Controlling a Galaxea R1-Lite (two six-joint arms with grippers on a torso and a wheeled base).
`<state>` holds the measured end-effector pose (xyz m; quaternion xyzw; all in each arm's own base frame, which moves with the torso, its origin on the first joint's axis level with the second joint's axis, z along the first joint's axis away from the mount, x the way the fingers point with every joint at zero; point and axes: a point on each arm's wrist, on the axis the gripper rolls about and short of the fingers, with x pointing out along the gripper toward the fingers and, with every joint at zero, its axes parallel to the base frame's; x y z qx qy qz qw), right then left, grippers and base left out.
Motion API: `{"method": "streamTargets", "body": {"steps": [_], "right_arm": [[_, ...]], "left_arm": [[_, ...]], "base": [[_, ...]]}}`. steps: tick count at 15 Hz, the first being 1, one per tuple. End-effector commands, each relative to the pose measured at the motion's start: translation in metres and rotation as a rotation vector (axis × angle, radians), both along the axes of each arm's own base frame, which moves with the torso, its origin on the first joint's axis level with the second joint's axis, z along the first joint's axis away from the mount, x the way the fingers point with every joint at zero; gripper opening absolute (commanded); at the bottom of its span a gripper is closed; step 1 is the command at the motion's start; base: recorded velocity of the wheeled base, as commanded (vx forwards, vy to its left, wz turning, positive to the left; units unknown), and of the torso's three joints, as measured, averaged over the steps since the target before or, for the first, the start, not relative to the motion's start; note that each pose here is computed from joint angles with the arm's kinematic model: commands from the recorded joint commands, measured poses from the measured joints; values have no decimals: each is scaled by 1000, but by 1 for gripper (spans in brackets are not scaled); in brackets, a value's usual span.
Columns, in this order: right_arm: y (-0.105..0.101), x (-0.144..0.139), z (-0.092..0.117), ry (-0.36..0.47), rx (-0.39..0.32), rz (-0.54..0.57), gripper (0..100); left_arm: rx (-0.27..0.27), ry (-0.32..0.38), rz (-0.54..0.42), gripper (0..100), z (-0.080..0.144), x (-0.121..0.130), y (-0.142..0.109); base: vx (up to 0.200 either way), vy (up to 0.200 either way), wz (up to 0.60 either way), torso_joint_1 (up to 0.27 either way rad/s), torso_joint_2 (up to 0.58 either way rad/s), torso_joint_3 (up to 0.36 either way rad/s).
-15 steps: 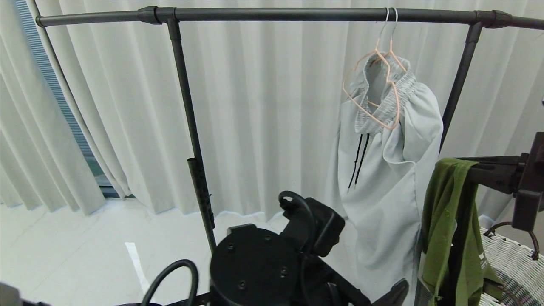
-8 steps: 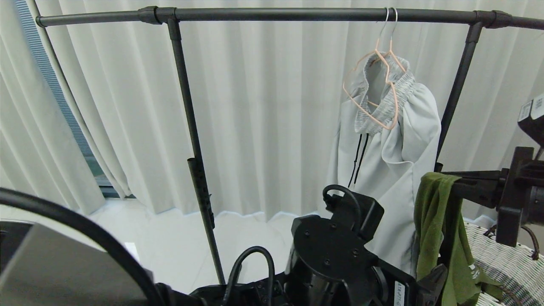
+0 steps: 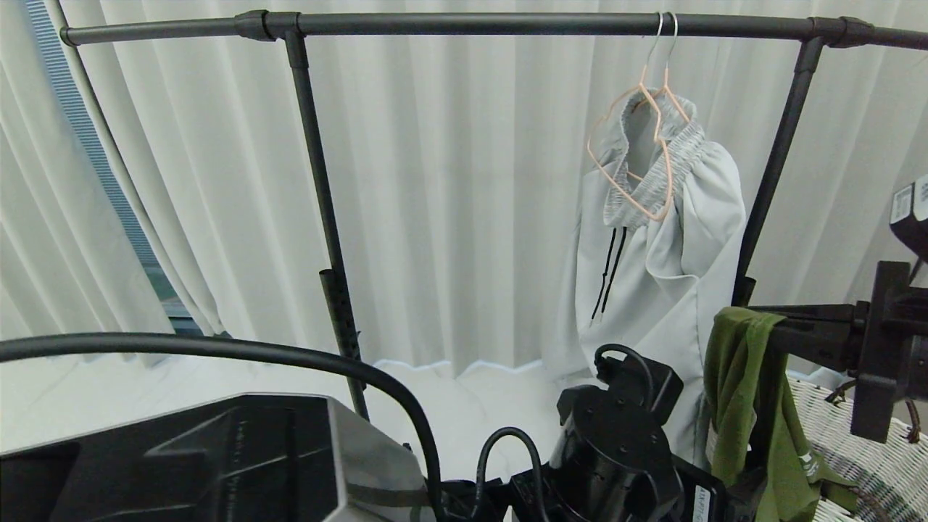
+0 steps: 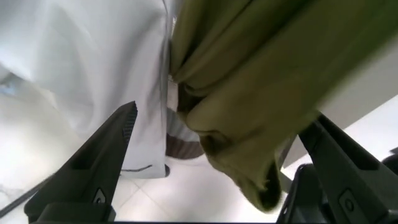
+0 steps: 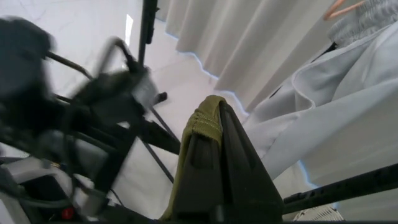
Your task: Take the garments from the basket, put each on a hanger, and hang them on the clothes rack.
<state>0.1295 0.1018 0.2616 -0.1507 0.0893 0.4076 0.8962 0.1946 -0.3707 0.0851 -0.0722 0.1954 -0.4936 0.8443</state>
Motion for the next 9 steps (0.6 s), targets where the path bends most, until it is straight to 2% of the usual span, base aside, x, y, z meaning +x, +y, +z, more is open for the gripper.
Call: {"method": "streamTargets", "body": {"steps": [1,7,9], "right_arm": [[-2,-4,0,-6,4,3,0],[-6,-9,2,-21,15,3,0],[-7,-9,3,-25,18,2,0]], "left_arm": [[48,26,3,100,-26,5,-6],[108,55,-12,100,-50,-1,-7],[154,77,-22,100,-61,-9,-1]], "base": [[0,0,0,0,0,0],[0,0,0,0,0,0],[0,0,0,0,0,0]]}}
